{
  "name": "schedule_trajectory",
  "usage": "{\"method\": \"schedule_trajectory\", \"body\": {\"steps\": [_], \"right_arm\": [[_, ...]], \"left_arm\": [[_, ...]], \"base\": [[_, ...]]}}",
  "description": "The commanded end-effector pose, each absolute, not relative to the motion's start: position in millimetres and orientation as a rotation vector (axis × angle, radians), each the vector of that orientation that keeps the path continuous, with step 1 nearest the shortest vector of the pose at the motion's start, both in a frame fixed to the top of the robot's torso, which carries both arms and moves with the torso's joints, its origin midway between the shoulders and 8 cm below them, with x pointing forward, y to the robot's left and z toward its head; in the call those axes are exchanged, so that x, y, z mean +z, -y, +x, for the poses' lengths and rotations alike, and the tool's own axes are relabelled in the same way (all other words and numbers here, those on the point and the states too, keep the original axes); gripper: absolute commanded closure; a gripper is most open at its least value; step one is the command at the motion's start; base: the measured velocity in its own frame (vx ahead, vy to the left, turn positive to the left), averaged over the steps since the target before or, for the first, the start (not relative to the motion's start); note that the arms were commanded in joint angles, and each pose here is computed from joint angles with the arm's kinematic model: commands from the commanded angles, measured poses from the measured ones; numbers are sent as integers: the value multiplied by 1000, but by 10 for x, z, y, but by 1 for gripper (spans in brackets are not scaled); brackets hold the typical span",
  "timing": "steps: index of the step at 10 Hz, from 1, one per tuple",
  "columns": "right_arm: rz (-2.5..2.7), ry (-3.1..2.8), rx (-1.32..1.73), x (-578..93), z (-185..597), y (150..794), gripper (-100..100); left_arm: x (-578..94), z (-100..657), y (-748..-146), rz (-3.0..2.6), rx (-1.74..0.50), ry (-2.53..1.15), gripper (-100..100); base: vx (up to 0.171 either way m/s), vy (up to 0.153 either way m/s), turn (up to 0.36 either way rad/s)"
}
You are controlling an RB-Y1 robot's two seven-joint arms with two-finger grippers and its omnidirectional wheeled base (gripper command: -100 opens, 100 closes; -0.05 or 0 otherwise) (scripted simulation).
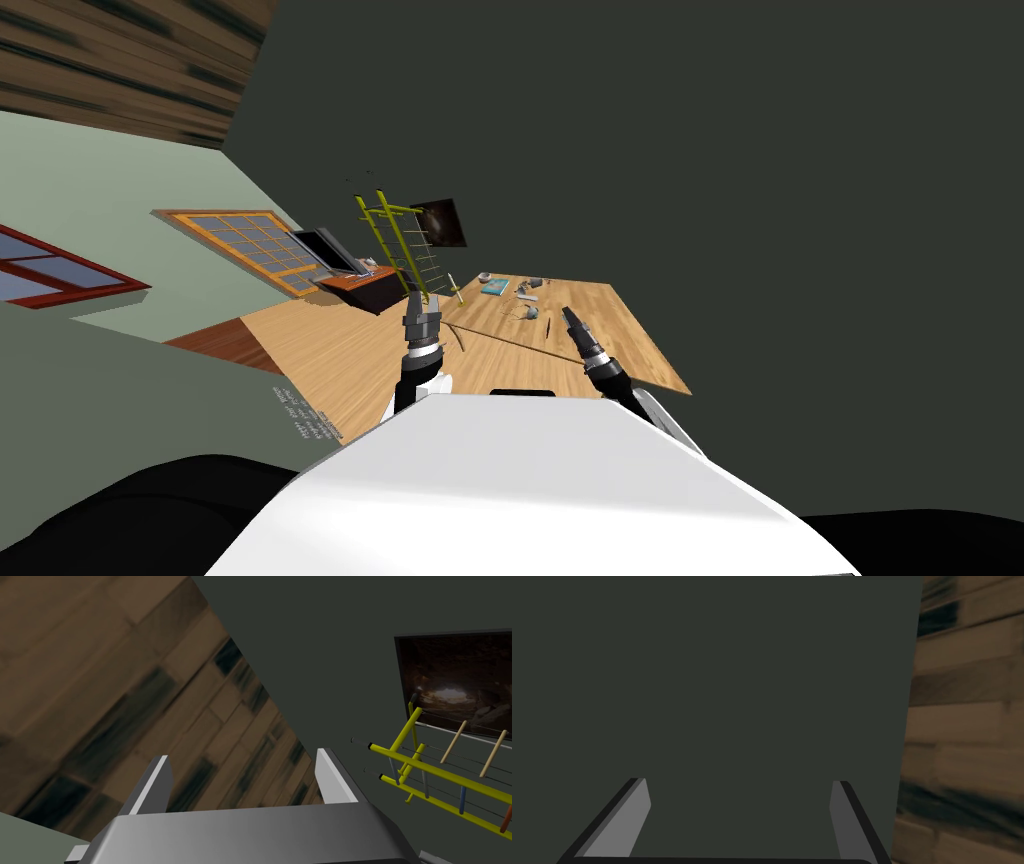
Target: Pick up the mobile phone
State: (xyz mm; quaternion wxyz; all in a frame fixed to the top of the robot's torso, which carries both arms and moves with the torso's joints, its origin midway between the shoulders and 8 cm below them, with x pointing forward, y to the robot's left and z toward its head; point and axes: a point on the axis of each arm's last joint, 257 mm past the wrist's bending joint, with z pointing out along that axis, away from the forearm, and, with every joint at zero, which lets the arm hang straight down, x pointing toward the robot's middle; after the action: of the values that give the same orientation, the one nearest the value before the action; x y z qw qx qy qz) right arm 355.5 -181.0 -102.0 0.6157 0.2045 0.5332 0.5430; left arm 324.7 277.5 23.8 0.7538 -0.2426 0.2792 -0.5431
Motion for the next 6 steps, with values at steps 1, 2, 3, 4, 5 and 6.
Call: {"method": "schedule_trajectory", "body": {"steps": [1, 2, 3, 4, 5, 6], "right_arm": [[448, -1309, 1253, -1280, 3488, 1686, -100], [433, -1375, 1254, -1505, 3409, 1602, -100], [419, -1440, 1255, -1731, 3317, 1524, -100], [407, -1453, 1252, -1750, 3303, 1529, -100], [384, -1529, 1249, -1991, 3181, 1467, -100], [373, -1591, 1249, -2216, 3059, 1408, -100]], "left_arm": [[238, 3247, -2775, -529, -1185, -609, 0], [238, 3247, -2775, -529, -1185, -609, 0], [237, 3247, -2775, -529, -1185, -609, 0], [237, 3247, -2775, -529, -1185, -609, 0], [238, 3247, -2775, -529, -1185, -609, 0], [238, 3247, -2775, -529, -1185, -609, 0]], "base": [[53, 57, 30], [78, 83, 64], [102, 102, 75], [71, 73, 15], [64, 65, 48], [94, 91, 89]]}}
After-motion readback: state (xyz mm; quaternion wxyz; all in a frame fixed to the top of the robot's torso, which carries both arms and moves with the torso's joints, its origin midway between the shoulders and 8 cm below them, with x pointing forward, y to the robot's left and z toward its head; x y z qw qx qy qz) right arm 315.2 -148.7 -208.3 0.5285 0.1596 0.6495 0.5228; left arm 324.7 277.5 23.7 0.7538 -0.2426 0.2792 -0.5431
